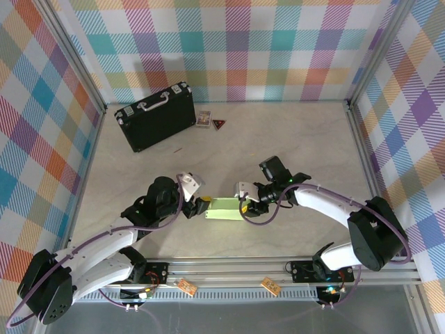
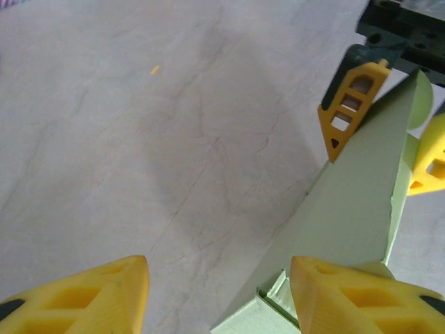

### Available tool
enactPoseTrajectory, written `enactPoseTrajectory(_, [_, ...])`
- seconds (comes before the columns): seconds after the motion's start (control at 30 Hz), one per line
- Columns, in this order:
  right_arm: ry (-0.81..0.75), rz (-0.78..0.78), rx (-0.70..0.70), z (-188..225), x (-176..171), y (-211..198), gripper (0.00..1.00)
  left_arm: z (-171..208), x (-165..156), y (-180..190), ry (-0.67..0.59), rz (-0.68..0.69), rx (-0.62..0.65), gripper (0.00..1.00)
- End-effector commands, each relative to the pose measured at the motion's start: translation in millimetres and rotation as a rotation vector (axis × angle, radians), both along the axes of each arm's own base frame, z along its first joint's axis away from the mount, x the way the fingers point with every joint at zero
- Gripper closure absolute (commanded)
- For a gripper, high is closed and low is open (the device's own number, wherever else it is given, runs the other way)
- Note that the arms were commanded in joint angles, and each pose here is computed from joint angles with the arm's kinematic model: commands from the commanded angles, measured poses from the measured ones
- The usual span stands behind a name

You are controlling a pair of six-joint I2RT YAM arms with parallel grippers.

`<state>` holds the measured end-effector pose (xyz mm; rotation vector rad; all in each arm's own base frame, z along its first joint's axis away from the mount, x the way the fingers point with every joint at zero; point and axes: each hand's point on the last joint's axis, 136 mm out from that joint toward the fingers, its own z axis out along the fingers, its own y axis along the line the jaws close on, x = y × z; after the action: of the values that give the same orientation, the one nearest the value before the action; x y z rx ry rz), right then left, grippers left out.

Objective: Fold the paper box

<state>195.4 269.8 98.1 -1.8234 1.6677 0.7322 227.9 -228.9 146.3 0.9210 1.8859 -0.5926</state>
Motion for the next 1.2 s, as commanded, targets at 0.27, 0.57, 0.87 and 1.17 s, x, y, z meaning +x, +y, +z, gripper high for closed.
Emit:
enactPoseTrajectory(0.27, [-0.040, 0.096, 0.067, 23.0, 4.4, 11.1, 0.58, -21.6, -60.5, -35.6, -0.026, -0.471, 0.036, 0.42])
enactPoseTrajectory(0.57, [-0.024, 0.068, 0.065, 24.5, 14.1, 7.0, 0.58, -24.7, -64.1, -36.7, 0.007, -0.491, 0.038, 0.42])
enactPoseTrajectory(0.87, [-0.018, 0.034, 0.068, 25.0, 25.6, 1.3, 0.58, -9.0, -32.8, -18.8, -0.103, -0.307, 0.131, 0.40])
enactPoseTrajectory(1.17, [-0.052, 0.003, 0.015, 20.2, 45.6, -10.6, 0.58, -13.4, -5.5, -13.5, -0.116, -0.285, 0.232, 0.38])
